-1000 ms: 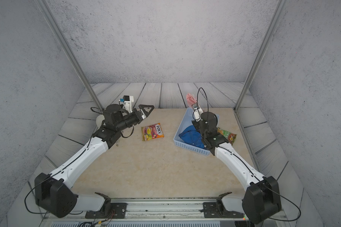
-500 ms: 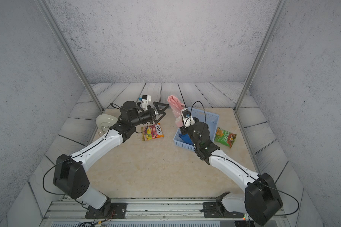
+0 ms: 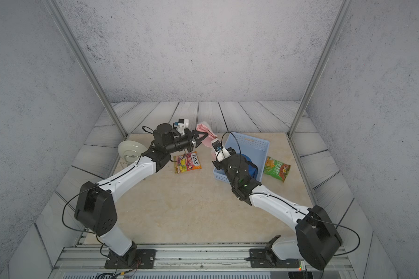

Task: Turn the baseball cap inside out
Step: Turn over the baseball cap.

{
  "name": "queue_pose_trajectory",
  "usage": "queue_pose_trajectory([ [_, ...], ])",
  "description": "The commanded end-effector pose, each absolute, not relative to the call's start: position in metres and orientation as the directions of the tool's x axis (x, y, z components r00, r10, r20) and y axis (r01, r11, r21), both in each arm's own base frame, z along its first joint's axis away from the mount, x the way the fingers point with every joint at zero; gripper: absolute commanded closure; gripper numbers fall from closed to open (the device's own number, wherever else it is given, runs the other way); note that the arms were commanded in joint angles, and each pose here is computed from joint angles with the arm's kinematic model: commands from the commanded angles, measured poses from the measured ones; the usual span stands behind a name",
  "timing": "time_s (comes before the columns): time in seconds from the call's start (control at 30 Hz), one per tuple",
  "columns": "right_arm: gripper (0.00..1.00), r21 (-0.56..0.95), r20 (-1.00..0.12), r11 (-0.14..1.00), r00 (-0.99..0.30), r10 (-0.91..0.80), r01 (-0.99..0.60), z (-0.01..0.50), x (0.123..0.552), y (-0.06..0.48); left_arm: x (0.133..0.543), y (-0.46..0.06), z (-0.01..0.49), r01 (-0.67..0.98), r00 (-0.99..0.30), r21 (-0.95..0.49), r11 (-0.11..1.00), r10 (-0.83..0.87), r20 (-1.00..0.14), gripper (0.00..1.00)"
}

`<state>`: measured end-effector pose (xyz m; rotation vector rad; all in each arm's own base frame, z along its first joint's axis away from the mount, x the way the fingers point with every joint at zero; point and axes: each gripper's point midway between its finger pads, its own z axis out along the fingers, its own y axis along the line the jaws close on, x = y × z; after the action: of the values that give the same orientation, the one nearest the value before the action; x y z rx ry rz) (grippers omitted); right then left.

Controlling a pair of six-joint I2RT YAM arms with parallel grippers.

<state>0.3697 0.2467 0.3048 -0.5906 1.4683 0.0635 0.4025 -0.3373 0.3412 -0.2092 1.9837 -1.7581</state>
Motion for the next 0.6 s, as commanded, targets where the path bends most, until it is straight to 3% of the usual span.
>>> queue_pose_trajectory([
  [0.0,0.87,-0.277,-0.961,0.874,0.132,-0.244,-0.398,0.307,0.364,0.248,0.397,-0.328,0.369,0.377,-0.801,-0.904,0.2,-0.419,-0.426,1.0],
  [0.03,0.79,-0.274,-0.962,0.864,0.129,-0.242,-0.422,0.305,0.36,0.25,0.397,-0.324,0.372,0.397,-0.785,-0.892,0.215,-0.424,-0.452,1.0],
  [0.13,0.29,-0.266,-0.964,0.815,0.127,-0.235,-0.515,0.302,0.341,0.256,0.397,-0.307,0.38,0.453,-0.728,-0.846,0.28,-0.432,-0.533,1.0],
  [0.2,0.14,-0.259,-0.965,0.773,0.126,-0.229,-0.579,0.298,0.325,0.259,0.397,-0.295,0.386,0.485,-0.686,-0.811,0.328,-0.432,-0.585,1.0],
  [0.33,0.06,-0.245,-0.97,0.707,0.163,-0.183,-0.664,0.31,0.293,0.259,0.392,-0.277,0.396,0.563,-0.604,-0.722,0.402,-0.396,-0.691,1.0],
  [0.57,0.04,-0.227,-0.953,0.768,0.298,-0.05,-0.598,0.372,0.297,0.252,0.359,-0.273,0.404,0.721,-0.491,-0.534,0.442,-0.218,-0.844,1.0],
])
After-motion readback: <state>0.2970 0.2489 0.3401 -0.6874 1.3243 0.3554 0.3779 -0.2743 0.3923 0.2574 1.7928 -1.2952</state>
